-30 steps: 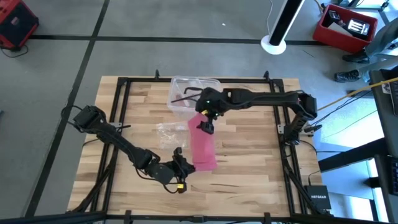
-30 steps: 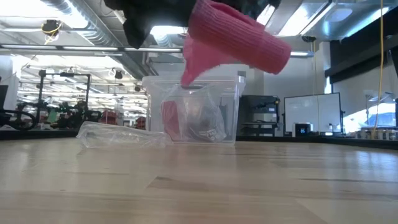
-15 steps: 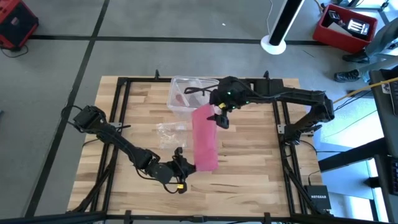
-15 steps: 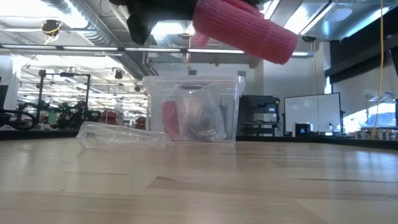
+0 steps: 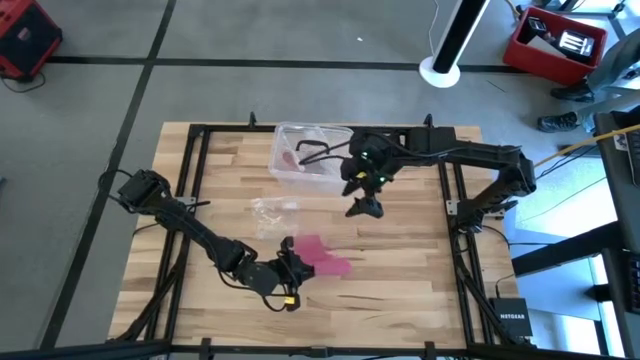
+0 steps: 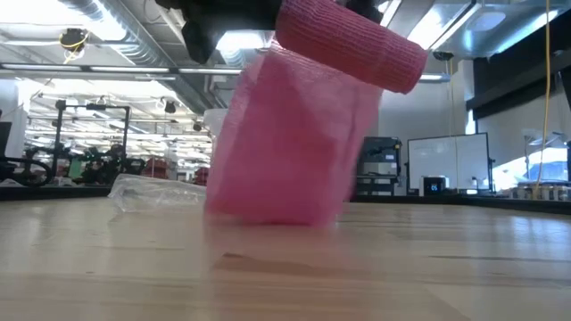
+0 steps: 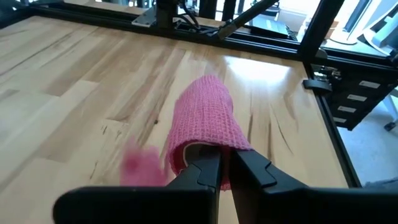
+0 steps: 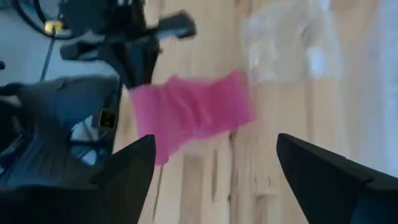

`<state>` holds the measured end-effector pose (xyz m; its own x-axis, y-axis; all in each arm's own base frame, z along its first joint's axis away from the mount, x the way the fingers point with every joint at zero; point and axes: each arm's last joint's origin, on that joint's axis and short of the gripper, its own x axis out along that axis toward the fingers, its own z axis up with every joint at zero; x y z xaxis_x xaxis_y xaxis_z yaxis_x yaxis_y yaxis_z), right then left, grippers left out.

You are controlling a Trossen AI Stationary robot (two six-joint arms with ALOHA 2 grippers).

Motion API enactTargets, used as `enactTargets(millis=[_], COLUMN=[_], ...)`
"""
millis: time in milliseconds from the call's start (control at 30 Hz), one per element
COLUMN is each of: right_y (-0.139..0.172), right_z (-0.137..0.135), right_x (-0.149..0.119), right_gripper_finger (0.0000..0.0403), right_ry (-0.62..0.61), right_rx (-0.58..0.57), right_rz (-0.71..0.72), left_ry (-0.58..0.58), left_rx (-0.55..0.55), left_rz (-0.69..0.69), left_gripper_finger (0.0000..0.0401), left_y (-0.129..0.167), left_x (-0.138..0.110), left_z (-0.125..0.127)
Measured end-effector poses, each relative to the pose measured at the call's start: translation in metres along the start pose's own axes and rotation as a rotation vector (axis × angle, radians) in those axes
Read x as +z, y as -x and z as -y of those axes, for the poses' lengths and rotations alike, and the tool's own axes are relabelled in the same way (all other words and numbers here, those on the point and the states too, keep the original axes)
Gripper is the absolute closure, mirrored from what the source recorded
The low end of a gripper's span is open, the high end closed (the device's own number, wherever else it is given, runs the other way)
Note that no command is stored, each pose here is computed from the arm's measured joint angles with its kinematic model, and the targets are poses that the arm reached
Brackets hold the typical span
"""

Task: Roll bandage
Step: Roll the pink bandage

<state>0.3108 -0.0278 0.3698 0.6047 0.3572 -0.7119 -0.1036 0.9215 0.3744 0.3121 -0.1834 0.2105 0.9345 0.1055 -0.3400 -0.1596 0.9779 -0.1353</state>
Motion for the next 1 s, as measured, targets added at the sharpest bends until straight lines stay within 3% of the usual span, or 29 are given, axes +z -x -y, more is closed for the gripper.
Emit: enactTargets(millis=[133,267,367,667,867,1000], right_y=[0.000,0.006,0.030,0.088,0.082,0.064], right_z=[-0.002,-0.009,-0.023,-0.070,-0.072,-0.060], right_x=[0.009,-0.002,-0.011,-0.050,-0.085,-0.110], right_gripper_finger=[0.0068,0.0068,0.0068,0.0068,0.0068,0.0068], right_ry=[0.025,0.037,0.029,0.181,0.219,0.215], right_rx=[-0.171,-0.161,-0.160,-0.267,-0.287,-0.271], right_rz=[0.099,0.006,-0.034,0.180,0.332,0.441], left_ry=[-0.010,-0.022,-0.119,-0.417,-0.563,-0.569], left_rx=[0.018,0.013,0.013,0.149,0.262,0.316], left_rz=[0.002,0.022,0.048,0.279,0.419,0.499], left_gripper_finger=[0.0388,0.0388,0.0388,0.0388,0.0388,0.0388], left_y=[-0.001,-0.001,0.004,0.046,0.068,0.075], left_x=[0.000,0.003,0.013,0.105,0.150,0.165], left_z=[-0.002,-0.001,0.002,-0.012,-0.033,-0.043])
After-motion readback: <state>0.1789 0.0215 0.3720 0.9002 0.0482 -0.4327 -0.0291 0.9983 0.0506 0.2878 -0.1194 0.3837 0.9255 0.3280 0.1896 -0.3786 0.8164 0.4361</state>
